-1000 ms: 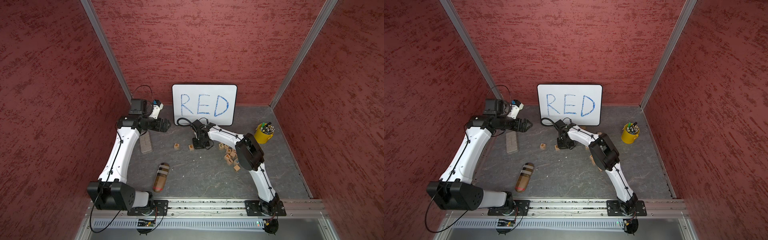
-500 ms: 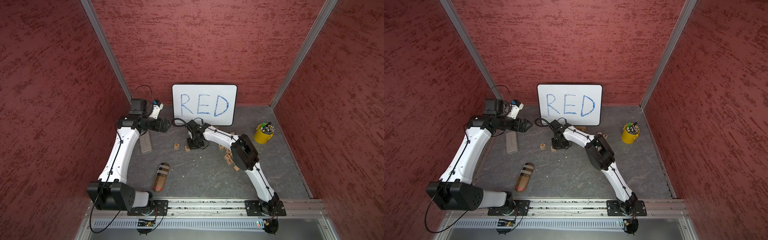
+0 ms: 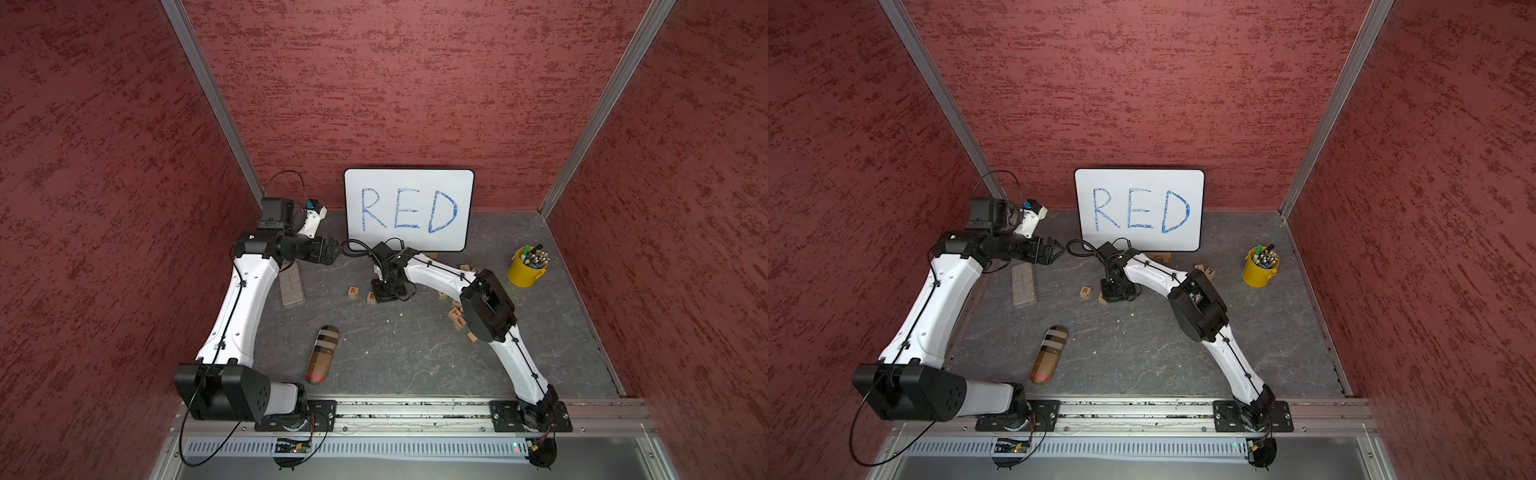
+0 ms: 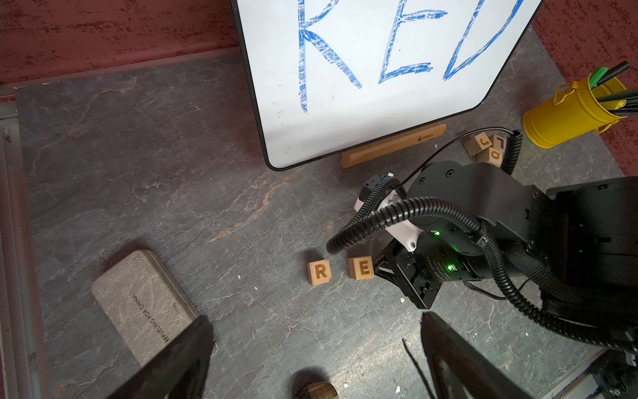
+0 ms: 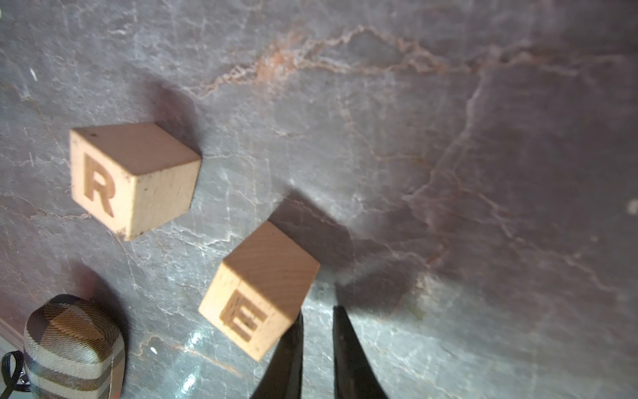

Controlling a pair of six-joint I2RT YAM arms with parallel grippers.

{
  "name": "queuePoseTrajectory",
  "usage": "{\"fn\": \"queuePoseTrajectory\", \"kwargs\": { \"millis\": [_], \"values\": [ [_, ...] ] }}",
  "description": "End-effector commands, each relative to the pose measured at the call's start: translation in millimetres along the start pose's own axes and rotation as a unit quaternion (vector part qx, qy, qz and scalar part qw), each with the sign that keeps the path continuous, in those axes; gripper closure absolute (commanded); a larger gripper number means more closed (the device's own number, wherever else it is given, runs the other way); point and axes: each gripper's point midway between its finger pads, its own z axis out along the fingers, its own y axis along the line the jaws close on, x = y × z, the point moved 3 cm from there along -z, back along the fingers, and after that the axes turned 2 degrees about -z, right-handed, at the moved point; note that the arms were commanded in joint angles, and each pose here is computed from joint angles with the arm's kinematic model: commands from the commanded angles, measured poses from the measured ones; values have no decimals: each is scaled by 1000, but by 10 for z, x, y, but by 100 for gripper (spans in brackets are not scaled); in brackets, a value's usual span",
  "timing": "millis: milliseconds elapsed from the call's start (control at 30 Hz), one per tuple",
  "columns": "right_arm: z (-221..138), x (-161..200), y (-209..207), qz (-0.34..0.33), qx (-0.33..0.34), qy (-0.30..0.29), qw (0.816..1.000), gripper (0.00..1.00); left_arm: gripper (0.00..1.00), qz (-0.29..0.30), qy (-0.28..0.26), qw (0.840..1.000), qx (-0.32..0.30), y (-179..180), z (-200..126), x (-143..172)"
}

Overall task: Assemble the uppercase word "red" with letter blocks
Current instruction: Move the letter block to the center of the board.

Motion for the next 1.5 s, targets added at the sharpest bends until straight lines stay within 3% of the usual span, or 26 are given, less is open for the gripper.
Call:
{"fn": "queuePoseTrajectory", "kwargs": {
  "millis": [0, 167, 333, 633, 1000, 1467],
  "values": [
    [-6, -39, 19, -2, 9, -6, 1000, 81, 5, 10, -11, 1000, -3, -31, -84, -21],
    [-162, 33, -22, 9, 16, -20, 1000, 81, 5, 15, -18, 1000, -5, -40, -134, -34],
    [-299, 158, 172, 22, -47, -26, 998, 81, 5, 16, -22, 1000, -4, -51, -156, -66],
    [-182, 201, 468, 13, -95, -19, 995, 79, 5, 17, -26, 1000, -3, -67, -194, -101],
    [-7, 112, 355, 6, -47, -11, 999, 79, 5, 16, -28, 999, -6, -73, -222, -93],
    [65, 31, 278, 5, -33, -16, 999, 79, 5, 18, -34, 999, -7, -81, -258, -126]
  ]
}}
